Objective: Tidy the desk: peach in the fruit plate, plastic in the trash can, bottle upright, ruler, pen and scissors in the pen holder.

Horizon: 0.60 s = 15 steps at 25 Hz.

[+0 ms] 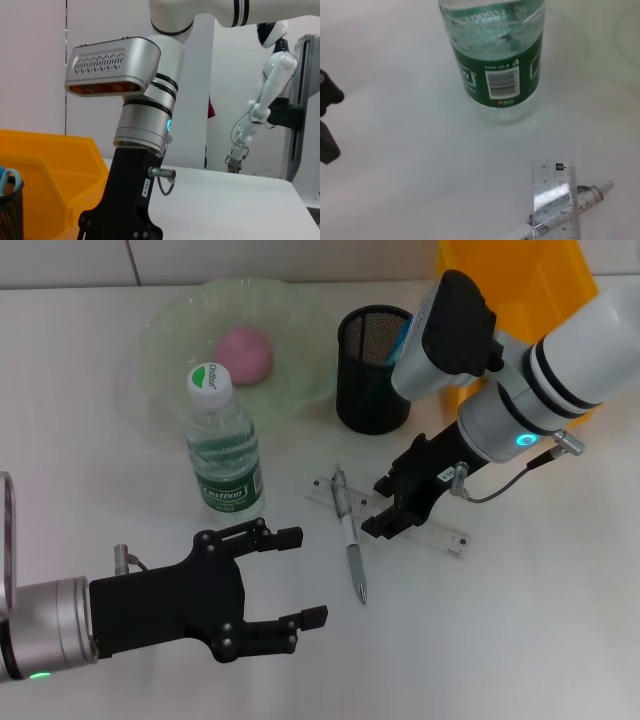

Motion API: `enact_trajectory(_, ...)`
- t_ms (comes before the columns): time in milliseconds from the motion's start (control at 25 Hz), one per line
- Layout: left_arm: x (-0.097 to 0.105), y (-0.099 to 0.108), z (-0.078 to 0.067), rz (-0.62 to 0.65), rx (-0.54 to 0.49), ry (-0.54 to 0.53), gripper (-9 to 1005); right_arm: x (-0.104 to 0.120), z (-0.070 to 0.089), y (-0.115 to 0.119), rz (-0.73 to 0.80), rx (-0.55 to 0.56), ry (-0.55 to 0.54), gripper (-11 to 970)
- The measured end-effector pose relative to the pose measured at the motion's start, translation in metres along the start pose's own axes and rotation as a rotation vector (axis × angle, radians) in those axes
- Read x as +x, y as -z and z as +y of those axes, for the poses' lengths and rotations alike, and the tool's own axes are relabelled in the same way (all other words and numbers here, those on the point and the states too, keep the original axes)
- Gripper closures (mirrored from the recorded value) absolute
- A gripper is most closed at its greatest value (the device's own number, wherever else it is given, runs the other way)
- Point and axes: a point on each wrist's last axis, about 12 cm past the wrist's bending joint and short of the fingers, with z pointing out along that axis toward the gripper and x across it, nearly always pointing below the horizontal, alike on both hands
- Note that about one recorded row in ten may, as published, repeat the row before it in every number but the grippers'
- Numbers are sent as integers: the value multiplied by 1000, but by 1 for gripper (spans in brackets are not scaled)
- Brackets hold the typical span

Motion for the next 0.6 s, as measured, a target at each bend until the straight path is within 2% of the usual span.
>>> enact_trajectory(600, 0, 0, 0, 0, 1, -1, 183, -1, 1, -4, 3, -6, -19, 372)
